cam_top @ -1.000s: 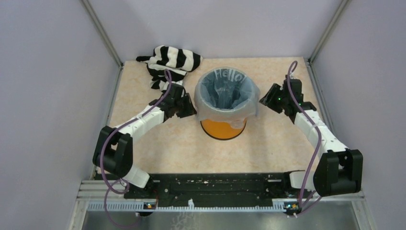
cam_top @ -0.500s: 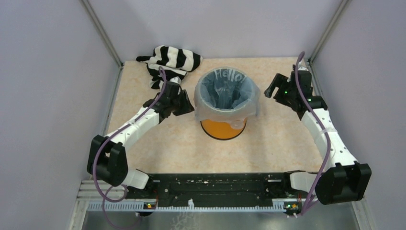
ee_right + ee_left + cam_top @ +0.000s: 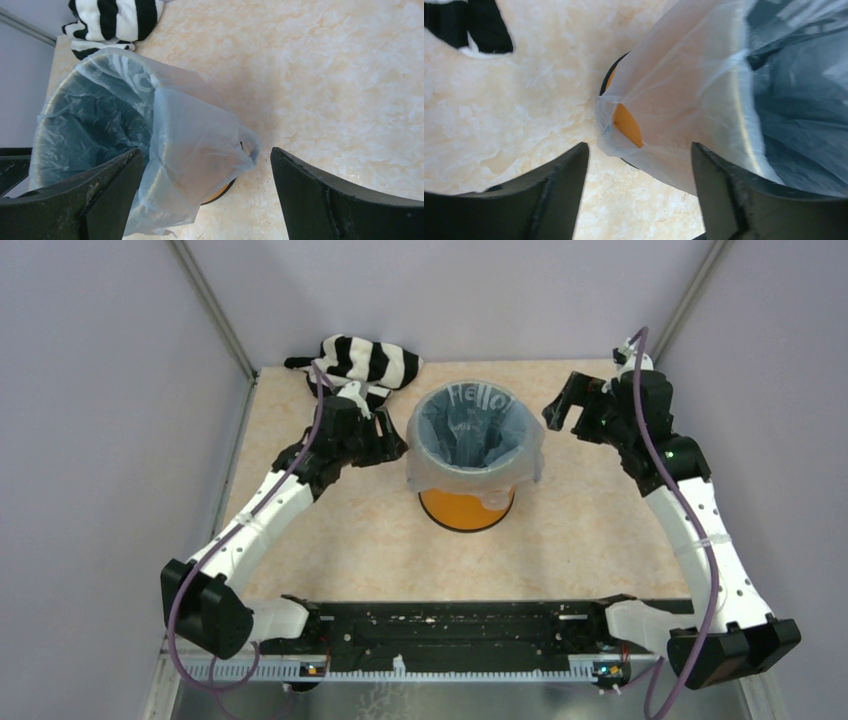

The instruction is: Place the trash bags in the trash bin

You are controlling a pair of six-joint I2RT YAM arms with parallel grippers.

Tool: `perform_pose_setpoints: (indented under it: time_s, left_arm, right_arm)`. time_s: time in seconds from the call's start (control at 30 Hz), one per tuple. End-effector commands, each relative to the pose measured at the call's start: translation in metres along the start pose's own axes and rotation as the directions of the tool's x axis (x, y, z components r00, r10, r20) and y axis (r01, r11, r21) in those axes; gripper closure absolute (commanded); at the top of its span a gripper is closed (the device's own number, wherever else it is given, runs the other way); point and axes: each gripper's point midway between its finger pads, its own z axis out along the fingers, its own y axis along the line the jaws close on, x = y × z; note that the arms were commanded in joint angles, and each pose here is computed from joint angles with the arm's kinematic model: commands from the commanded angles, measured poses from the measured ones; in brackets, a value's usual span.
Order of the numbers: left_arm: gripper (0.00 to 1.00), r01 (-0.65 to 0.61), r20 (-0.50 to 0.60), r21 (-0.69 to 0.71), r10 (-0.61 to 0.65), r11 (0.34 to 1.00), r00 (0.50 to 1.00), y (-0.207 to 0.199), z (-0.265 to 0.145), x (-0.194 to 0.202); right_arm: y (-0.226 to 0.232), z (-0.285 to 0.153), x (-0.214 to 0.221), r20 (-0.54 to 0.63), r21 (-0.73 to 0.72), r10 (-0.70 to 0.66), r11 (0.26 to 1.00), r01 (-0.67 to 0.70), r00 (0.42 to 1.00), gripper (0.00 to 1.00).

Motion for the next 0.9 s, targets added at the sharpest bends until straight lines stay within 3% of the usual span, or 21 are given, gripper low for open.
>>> perform_pose_setpoints:
  time_s: [0.0,0.1,0.47,0.87]
  left_arm:
    - [0.12,-0.079,0.107,0.114,0.067,0.990,0.992,-0.031,-0.038,-0.032]
    - [0.02,-0.107,0.143,0.154,0.085,0.982,0.986,-0.040,-0.055,-0.038]
    - [0.02,-0.190,0.234,0.184,0.144,0.964,0.962,-0.044,-0.096,-0.039]
    - [0.02,-0.183,0.224,0.183,0.140,0.966,0.964,-0.037,-0.103,-0.026]
  right_arm:
    - [0.024,-0.040,-0.026,0.098,-0.109,-0.004,0.994,0.015,0.995,0.01]
    - [0.031,-0.053,-0.026,0.125,-0.158,0.013,0.987,0.006,0.992,0.01]
    - [0.032,-0.076,-0.022,0.187,-0.201,0.055,0.979,-0.017,0.981,0.01]
    - [0.025,-0.087,-0.018,0.214,-0.178,0.049,0.984,-0.011,0.976,0.01]
